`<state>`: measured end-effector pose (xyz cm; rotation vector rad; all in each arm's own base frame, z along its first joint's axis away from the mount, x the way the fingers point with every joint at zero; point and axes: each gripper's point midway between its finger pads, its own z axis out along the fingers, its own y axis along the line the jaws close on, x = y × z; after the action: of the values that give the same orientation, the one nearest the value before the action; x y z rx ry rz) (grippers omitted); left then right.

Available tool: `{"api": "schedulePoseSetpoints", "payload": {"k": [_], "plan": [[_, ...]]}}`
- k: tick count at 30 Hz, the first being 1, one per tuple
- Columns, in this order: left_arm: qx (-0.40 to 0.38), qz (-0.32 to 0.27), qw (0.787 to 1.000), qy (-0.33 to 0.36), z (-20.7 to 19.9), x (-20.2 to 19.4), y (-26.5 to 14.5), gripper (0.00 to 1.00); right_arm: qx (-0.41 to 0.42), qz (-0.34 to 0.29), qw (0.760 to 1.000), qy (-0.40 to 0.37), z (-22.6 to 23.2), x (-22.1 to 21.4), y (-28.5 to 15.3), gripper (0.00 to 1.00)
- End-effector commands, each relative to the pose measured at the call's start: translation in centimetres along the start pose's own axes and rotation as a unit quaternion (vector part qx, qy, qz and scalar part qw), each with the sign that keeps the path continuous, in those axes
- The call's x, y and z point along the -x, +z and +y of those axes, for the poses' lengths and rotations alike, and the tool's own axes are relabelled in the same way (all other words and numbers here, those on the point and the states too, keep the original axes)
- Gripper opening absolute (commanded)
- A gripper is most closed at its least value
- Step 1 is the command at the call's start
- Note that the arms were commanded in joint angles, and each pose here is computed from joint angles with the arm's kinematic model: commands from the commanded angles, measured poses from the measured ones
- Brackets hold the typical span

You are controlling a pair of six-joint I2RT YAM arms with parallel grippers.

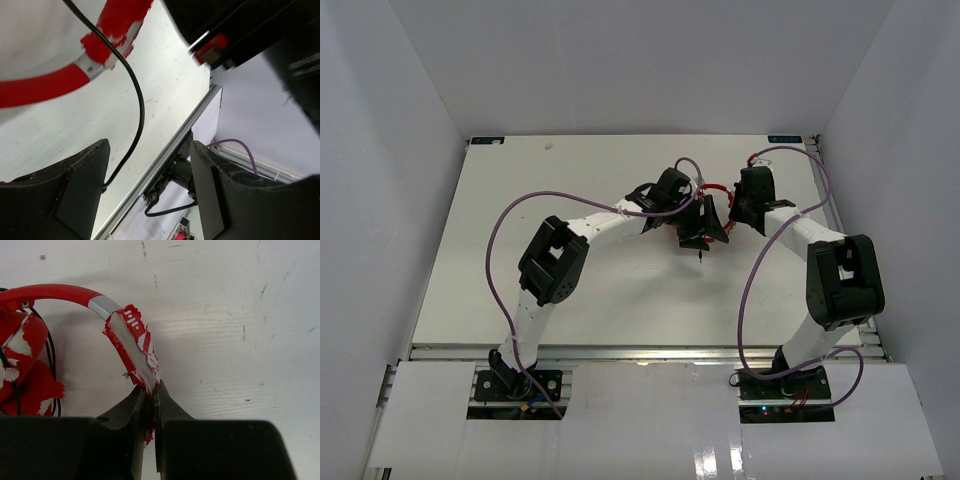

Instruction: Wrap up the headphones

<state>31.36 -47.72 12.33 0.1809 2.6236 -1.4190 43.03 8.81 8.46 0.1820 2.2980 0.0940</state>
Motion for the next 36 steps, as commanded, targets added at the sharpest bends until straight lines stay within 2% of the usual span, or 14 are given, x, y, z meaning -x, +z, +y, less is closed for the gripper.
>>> {"api": "schedulePoseSetpoints", "payload": {"k": [1, 7, 13, 18, 19, 22, 24, 26, 29, 32, 33, 36], "plan": [[0.012, 0.030, 0.999, 0.012, 0.9, -2.8, -0.9, 0.79, 0.041, -0.062, 0.996, 0.052, 1.1, 5.4, -0.4, 0.08], [0.058, 0.034, 0.997, 0.025, 3.5, -4.2, -2.0, 0.95, 0.049, -0.053, 0.996, 0.057, 0.6, 5.2, -0.1, 0.08], [0.085, 0.030, 0.994, 0.056, 4.8, -4.2, -3.2, 0.98, 0.056, -0.040, 0.997, 0.044, 0.2, 4.5, 0.4, 0.08], [0.102, 0.003, 0.983, 0.155, 3.9, -2.9, -5.6, 0.98, 0.067, -0.018, 0.997, 0.023, -0.1, 2.9, 1.0, 0.08], [0.102, -0.008, 0.980, 0.170, 3.3, -2.6, -6.4, 0.98, 0.070, -0.015, 0.997, 0.018, -0.2, 2.6, 1.0, 0.14], [0.127, -0.074, 0.951, 0.273, 1.7, -0.9, -10.5, 0.98, 0.077, -0.006, 0.997, 0.000, -1.2, 1.9, 1.1, 0.50], [0.135, -0.104, 0.934, 0.315, 1.4, -0.6, -12.5, 0.98, 0.087, 0.003, 0.996, -0.006, -1.7, 1.4, 0.6, 0.75], [0.133, -0.145, 0.918, 0.344, 0.1, -0.6, -15.1, 0.98, 0.083, 0.004, 0.996, -0.019, -2.5, 1.2, -0.1, 0.88], [0.134, -0.200, 0.898, 0.369, -0.5, -0.5, -17.8, 0.98, 0.080, 0.004, 0.996, -0.036, -3.5, 0.8, -1.4, 0.98], [0.147, -0.246, 0.880, 0.378, 0.0, -1.4, -21.0, 0.98, 0.097, -0.008, 0.992, -0.083, -3.7, 0.8, -4.1, 0.96], [0.148, -0.257, 0.877, 0.379, 0.0, -1.6, -21.6, 0.98, 0.104, -0.013, 0.990, -0.096, -3.7, 0.8, -5.0, 0.90], [0.146, -0.283, 0.868, 0.380, 0.9, -2.7, -23.1, 0.98, 0.129, -0.037, 0.982, -0.135, -3.3, 0.3, -8.5, 0.90]]}}
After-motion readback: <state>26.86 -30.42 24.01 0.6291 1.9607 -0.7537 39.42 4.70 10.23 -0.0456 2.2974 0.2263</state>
